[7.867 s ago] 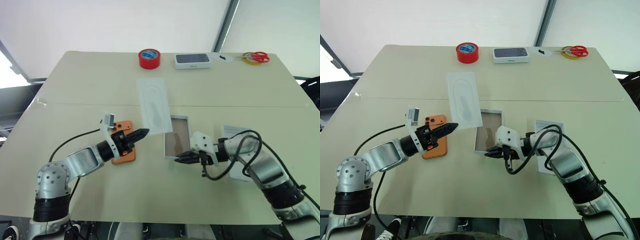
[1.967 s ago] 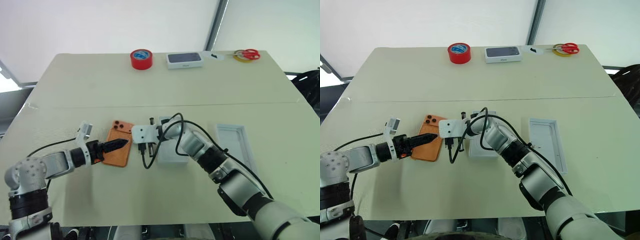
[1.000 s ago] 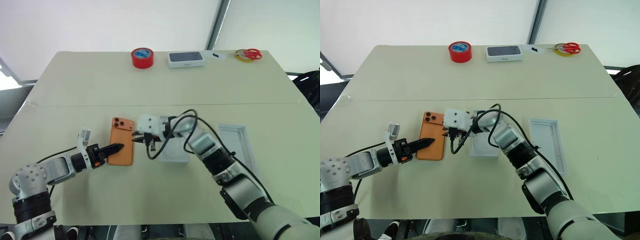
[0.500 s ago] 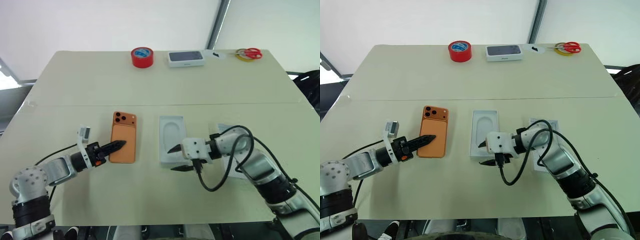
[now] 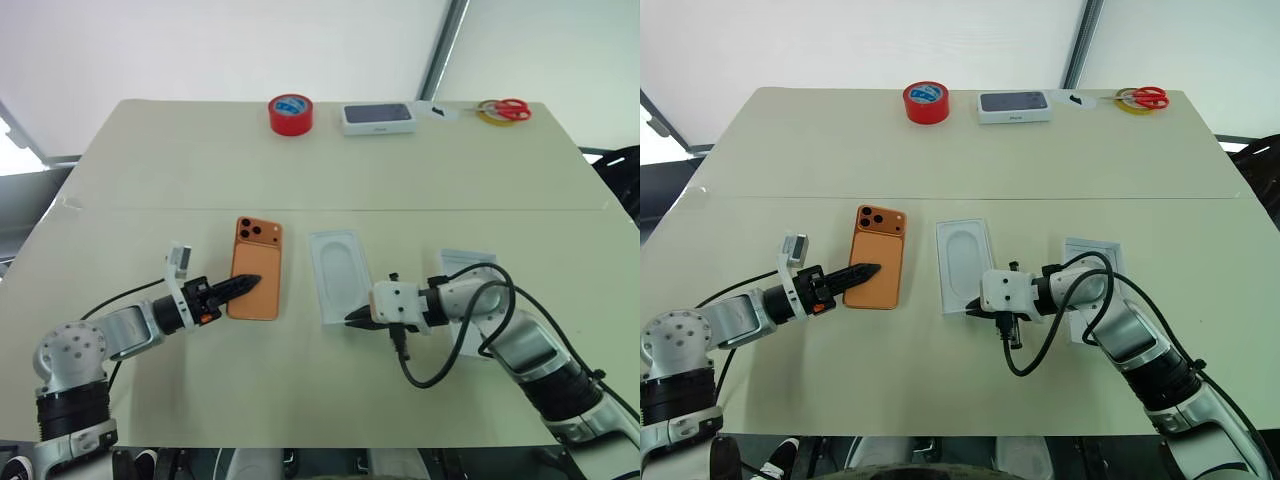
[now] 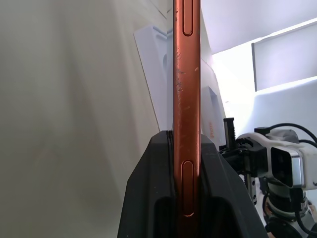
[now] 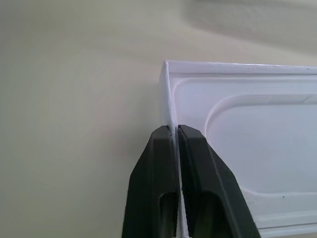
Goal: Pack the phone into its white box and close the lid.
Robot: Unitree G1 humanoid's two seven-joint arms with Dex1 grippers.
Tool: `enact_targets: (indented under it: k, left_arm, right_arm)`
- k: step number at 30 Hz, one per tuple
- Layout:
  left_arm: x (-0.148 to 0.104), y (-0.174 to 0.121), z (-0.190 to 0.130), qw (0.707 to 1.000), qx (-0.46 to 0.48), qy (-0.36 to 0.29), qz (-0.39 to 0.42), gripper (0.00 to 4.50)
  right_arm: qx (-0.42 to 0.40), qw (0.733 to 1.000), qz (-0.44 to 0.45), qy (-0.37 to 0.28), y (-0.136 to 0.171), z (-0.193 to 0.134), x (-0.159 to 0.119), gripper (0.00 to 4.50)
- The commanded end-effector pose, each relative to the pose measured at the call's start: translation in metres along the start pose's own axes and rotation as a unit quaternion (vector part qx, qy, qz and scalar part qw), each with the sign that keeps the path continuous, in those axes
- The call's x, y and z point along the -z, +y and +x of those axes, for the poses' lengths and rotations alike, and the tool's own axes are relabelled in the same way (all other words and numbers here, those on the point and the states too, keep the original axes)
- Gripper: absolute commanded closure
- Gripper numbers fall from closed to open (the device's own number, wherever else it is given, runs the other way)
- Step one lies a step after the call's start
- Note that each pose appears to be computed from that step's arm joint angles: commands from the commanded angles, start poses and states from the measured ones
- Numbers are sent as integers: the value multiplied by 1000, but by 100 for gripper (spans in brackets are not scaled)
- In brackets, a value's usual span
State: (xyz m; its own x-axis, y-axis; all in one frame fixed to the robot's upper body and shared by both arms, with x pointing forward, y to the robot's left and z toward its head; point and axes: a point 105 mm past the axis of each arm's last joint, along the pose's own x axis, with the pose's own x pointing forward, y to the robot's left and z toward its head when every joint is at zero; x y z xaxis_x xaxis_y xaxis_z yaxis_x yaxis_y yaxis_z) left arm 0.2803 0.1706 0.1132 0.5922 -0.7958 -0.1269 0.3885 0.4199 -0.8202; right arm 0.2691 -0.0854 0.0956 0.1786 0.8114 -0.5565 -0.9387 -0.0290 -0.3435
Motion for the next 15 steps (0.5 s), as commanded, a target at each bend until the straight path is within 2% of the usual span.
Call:
enact_targets:
  k: [1, 4, 12, 15]
  left_arm:
    - [-10, -19, 6, 999, 36, -12, 20, 450]
    - [-20, -25, 20, 998, 43, -33, 20, 450]
    - [-29, -40, 61, 998, 54, -37, 8, 450]
    - [-23, -34, 68, 999, 48, -24, -7, 450]
  right_arm:
    - [24, 1000, -16, 2, -7, 3, -9, 445]
    - [49, 999, -7, 4, -17, 11, -13, 445]
    - [73, 997, 4, 2, -32, 27, -24, 445]
    - [75, 997, 16, -13, -32, 24, -32, 340]
